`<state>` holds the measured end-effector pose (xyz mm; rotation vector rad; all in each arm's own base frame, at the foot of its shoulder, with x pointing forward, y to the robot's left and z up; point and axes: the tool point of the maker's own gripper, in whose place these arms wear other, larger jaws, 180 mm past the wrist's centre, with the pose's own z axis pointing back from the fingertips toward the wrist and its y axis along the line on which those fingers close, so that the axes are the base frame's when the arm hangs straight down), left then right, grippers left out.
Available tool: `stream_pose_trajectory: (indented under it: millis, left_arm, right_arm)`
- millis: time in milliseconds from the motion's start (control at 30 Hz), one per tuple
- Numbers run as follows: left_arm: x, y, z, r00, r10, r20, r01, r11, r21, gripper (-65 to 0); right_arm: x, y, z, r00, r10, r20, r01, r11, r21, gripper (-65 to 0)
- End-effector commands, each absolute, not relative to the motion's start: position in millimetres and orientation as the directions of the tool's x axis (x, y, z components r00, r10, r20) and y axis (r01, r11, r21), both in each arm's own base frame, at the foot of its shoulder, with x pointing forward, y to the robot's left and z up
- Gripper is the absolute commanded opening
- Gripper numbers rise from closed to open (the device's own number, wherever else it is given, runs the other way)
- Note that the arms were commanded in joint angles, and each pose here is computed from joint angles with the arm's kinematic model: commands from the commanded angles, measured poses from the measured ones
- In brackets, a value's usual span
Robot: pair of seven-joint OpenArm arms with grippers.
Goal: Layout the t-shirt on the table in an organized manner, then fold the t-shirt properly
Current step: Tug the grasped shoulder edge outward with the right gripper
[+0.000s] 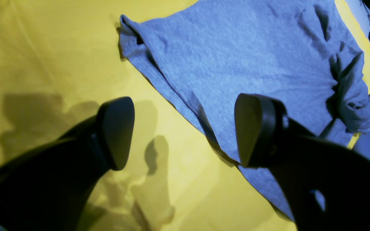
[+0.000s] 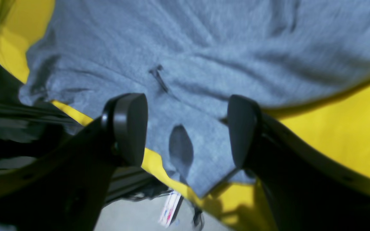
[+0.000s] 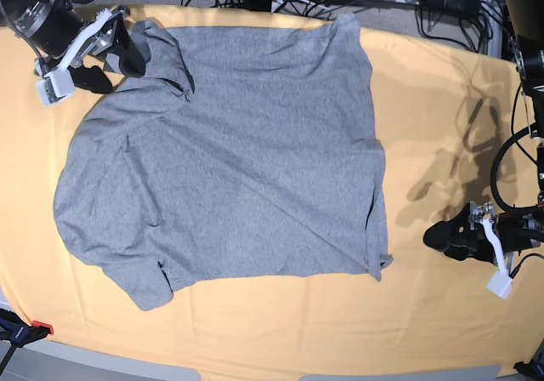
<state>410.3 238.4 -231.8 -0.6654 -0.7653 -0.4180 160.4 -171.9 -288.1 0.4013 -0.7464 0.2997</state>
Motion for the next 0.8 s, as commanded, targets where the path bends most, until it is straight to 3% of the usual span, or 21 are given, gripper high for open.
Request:
stream_pose_trajectory:
  millis: [0,267,500,633,767]
  left_arm:
    - [418,243,-207,0.605,-0.086,0.791,0.588,0.719,-0.371,-15.6]
    - [418,242,-207,0.605,-0.086,0.792,0.588,0.719,-0.371,-15.6]
    - [418,243,-207,0.605,-0.087,0.792,0.588,0.719,-0.371,-15.6]
    - [418,243,-207,0.605,-0.087,0.792,0.588,0.719,-0.371,-15.6]
    - [418,243,-207,0.605,-0.087,0.791,0.588,0.719,-0.370,-15.6]
  right_arm:
    - [163,-171,-285,0.680,0.109,0.725,-0.414,0.873,0.257,-24.7]
    - [161,-165,-300,0.711,0.067,0.700,-0.418,0.841,0.344,-27.2]
    - [158,-139,-306,0.721,0.104,0.685,-0.477,0.792,0.381,-65.0]
    - [158,-133,-301,0.707,0.116,0.697,-0.500,0.779,0.378,-65.0]
    - [163,-138,-280,0.651,0.167,0.741,-0.524,0.805,0.279,-65.0]
